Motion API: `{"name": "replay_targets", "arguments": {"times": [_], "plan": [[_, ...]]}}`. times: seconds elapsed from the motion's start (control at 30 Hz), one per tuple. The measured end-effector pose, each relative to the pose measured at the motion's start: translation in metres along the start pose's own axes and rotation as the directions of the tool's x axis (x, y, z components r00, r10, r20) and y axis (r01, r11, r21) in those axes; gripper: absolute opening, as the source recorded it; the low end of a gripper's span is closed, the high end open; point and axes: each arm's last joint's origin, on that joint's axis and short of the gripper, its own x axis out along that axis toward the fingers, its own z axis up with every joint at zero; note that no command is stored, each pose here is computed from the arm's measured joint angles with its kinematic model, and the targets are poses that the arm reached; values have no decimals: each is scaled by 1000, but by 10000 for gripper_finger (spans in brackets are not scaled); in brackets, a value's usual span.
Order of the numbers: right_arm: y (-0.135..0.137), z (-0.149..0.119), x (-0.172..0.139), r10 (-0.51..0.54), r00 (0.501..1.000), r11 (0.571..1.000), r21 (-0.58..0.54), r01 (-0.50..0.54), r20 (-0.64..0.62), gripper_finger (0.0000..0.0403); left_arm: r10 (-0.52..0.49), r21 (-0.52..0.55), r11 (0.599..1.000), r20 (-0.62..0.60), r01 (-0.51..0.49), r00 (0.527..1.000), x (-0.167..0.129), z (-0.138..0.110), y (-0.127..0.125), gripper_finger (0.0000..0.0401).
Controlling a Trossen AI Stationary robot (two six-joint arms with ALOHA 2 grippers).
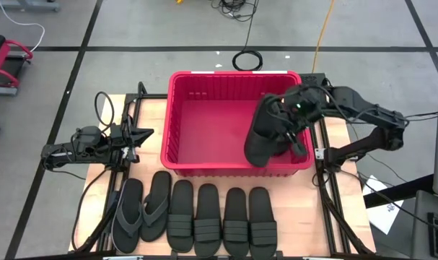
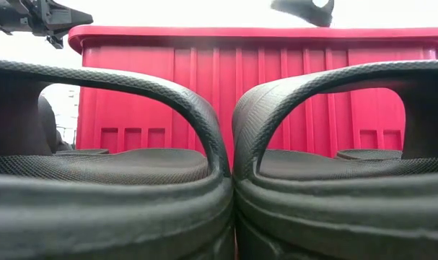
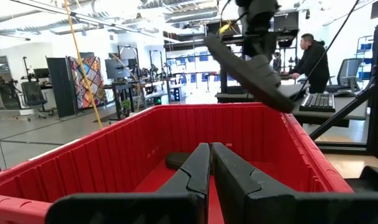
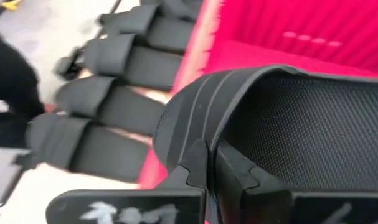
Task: Pick and place slides into bin
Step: Put the black slide into the red container
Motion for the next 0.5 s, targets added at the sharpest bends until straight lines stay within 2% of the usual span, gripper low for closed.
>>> {"name": "replay_targets", "arguments": {"times": [0.33, 0.5], "plan": [[-59, 10, 19, -156, 983, 988, 8, 156, 94, 3, 0, 0, 1000, 0, 0, 1000, 0, 0, 0, 26], [-90, 5, 39, -226, 974, 974, -8, 226, 21, 3, 1, 5, 1000, 0, -1, 1000, 0, 0, 0, 26]]}}
